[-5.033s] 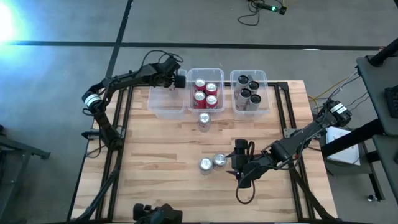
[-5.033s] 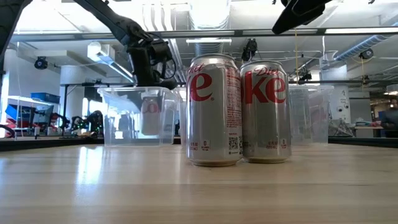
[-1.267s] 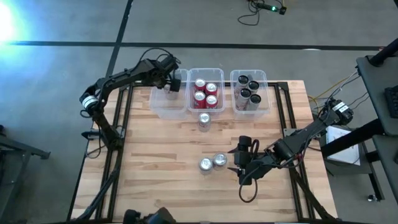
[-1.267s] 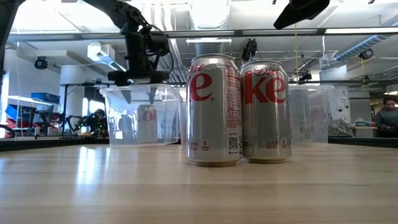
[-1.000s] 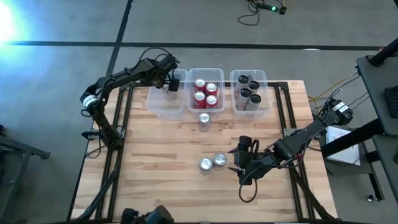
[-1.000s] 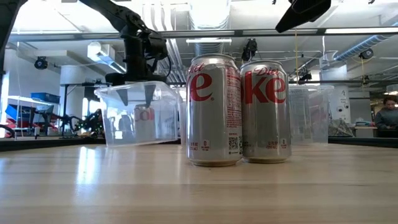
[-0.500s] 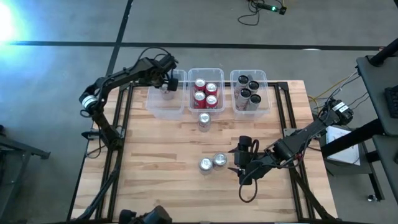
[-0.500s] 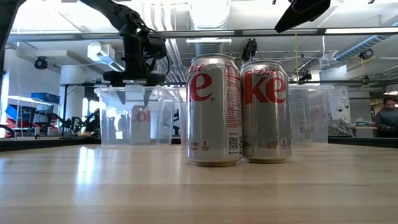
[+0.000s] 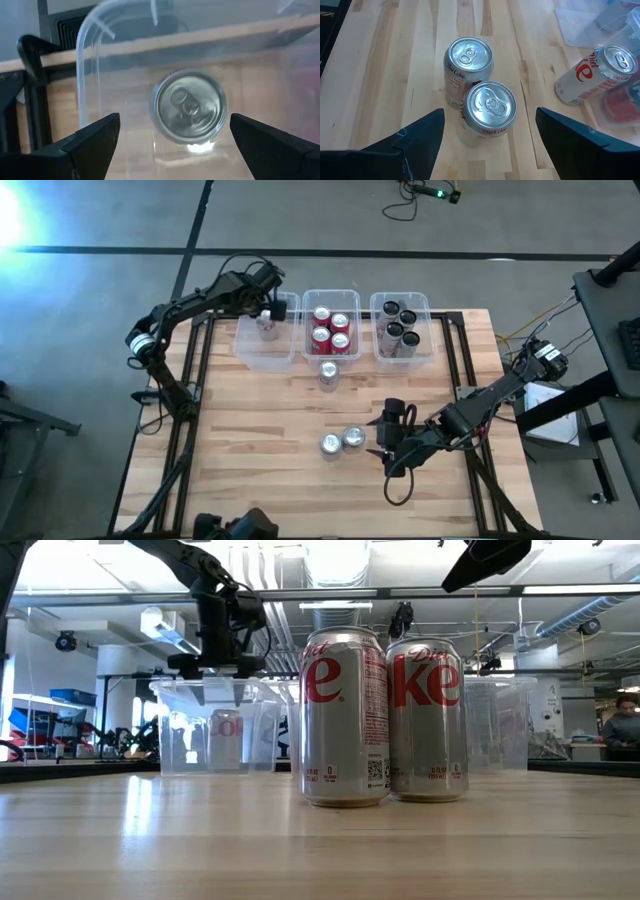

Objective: Sort soda cans
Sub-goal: Adjust the left transparent bin on the table

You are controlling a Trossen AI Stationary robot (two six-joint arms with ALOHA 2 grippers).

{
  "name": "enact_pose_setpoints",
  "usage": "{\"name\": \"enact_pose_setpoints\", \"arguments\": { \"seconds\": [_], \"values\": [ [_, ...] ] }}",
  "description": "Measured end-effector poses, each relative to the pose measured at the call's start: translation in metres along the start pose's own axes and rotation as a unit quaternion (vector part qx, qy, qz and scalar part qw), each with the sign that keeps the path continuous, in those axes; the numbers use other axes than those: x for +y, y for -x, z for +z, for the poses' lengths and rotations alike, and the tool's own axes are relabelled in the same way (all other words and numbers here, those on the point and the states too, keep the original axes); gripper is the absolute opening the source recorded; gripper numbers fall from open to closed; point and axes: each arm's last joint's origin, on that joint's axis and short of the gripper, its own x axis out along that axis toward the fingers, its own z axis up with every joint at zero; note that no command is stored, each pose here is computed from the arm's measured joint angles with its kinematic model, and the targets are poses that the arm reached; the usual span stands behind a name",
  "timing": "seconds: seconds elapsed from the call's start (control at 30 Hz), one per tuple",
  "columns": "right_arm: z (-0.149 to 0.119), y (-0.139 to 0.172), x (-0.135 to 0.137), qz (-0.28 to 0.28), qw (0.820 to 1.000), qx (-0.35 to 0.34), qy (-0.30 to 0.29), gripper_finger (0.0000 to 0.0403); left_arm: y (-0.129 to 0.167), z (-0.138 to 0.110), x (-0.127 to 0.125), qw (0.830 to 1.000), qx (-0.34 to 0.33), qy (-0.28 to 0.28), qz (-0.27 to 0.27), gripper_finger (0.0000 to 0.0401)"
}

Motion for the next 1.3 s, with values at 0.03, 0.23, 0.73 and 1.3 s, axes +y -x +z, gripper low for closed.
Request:
{"name": "enact_pose_setpoints", "arguments": {
  "seconds": [0.03,0.23,0.73,1.3],
  "values": [
    [0.000,0.000,0.000,0.000,1.000,0.000,0.000,0.0306,0.000,0.001,-0.001,1.000,-0.004,0.001,-0.003,0.0362],
    [0.000,0.000,0.000,0.000,1.000,0.000,-0.008,0.0297,-0.006,0.005,0.002,1.000,-0.015,0.008,0.012,0.0362],
    [-0.005,-0.003,0.000,-0.003,1.000,0.007,-0.012,0.0314,-0.008,0.011,0.010,0.998,-0.028,0.049,0.029,0.0362],
    [-0.007,-0.004,0.000,-0.004,1.000,0.010,-0.014,0.0315,-0.017,0.031,0.014,0.991,-0.084,0.102,0.010,0.0362]
  ]
}}
